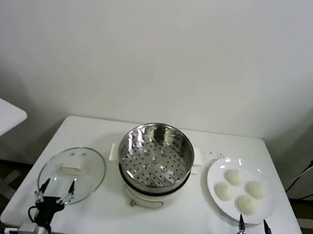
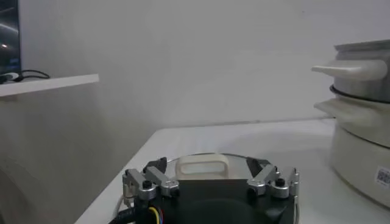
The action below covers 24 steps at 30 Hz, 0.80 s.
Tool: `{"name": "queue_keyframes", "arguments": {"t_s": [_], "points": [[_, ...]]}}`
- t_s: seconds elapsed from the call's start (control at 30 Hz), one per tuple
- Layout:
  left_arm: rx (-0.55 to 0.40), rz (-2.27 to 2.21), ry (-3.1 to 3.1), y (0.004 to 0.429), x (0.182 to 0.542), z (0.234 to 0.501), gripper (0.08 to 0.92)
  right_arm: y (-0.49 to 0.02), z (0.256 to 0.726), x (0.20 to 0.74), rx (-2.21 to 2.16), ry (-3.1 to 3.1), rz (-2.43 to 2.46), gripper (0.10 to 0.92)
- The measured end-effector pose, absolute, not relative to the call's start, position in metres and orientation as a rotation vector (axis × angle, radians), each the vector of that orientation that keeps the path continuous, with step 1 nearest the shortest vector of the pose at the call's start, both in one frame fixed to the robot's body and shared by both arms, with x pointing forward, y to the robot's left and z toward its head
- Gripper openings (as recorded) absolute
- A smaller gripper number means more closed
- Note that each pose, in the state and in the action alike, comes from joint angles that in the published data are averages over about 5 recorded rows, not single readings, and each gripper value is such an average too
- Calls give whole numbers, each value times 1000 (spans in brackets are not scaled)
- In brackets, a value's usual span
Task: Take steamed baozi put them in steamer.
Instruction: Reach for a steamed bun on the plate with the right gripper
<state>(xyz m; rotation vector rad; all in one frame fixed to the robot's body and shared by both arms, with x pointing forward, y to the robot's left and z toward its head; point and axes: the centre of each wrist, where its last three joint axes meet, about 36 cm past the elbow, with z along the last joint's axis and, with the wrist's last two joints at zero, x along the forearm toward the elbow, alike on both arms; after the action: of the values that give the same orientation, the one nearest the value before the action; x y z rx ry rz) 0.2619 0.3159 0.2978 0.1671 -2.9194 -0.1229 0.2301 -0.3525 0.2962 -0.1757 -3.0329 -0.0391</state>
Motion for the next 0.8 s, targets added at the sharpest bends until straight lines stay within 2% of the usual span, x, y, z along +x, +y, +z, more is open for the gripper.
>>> {"name": "queue_keyframes", "arguments": {"t_s": [0.17, 0.43, 0.8], "points": [[162, -124, -2927, 315, 264, 300, 823, -366, 321, 260, -190, -3024, -23, 823], [150, -131, -2941, 316, 267, 302, 823, -388, 380, 341, -98, -2965, 78, 823], [131, -134, -2946, 314, 268, 299, 823, -432, 461, 422, 394, -2605, 703, 823]]}}
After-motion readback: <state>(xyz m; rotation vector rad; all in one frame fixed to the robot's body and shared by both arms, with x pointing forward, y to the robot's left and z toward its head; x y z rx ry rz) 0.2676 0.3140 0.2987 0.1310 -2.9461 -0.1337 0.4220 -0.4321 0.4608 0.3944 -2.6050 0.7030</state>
